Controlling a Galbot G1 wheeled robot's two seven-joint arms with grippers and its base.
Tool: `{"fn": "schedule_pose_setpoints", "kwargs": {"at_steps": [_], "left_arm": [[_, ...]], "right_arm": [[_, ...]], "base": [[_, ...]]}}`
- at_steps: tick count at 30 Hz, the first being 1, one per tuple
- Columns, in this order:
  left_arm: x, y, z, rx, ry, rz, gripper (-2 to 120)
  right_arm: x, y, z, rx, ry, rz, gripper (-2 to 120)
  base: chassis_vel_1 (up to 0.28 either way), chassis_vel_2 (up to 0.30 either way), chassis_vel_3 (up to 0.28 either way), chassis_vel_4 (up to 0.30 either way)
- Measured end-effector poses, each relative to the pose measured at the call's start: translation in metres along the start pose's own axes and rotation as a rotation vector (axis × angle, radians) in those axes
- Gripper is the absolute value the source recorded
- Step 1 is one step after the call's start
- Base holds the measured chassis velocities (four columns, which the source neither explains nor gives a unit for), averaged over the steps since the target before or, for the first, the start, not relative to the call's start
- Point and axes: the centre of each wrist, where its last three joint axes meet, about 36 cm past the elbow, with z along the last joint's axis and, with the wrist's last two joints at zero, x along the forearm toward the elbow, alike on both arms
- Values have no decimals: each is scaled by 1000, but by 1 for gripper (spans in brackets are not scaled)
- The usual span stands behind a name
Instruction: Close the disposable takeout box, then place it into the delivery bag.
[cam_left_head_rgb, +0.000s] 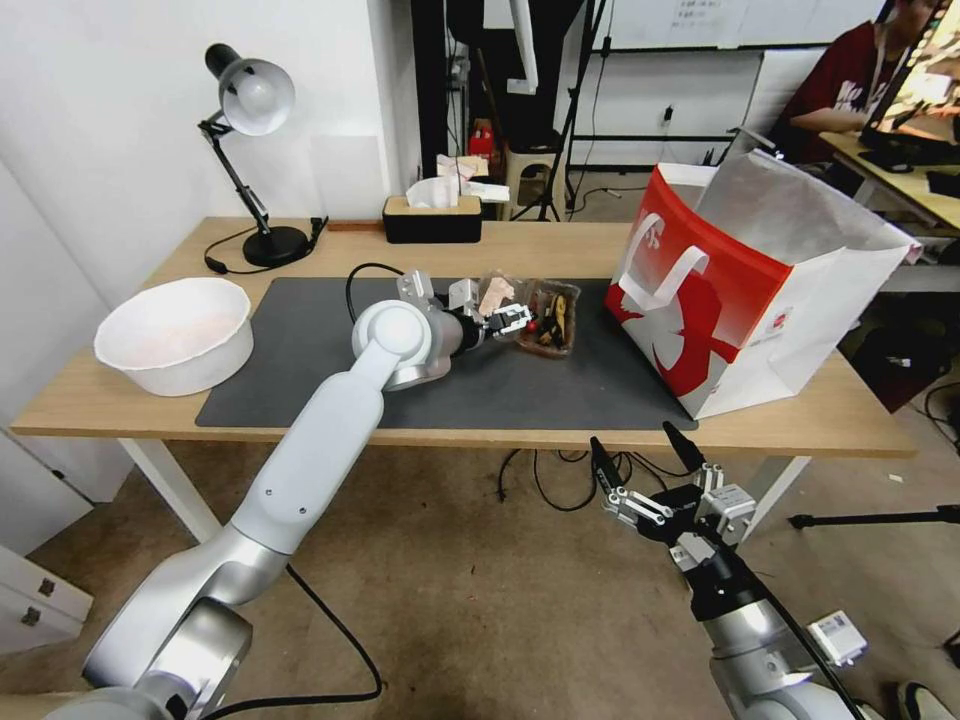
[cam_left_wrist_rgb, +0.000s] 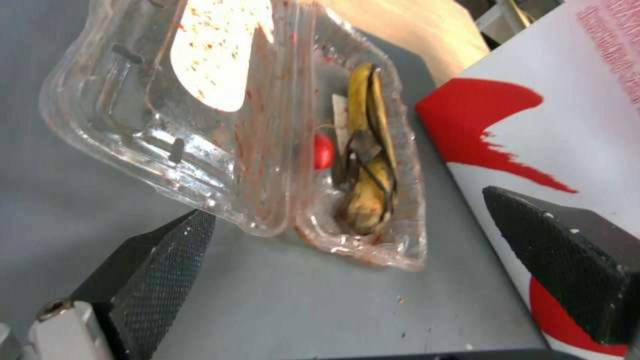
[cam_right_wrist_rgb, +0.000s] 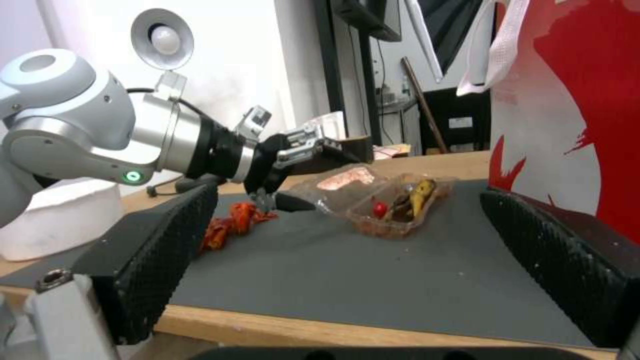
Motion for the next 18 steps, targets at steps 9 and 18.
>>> {"fn": "schedule_pose_setpoints", "kwargs": {"at_steps": [9,18], "left_arm": [[6,-10,-5,-19,-73,88,100],[2,-20,11,-17,-97,208,100]], "right_arm": [[-1,0,1,-1,-1,-1,100],[-1,0,2,-5,0,0,100]], "base": [[0,0,0,0],[0,0,0,0]]}}
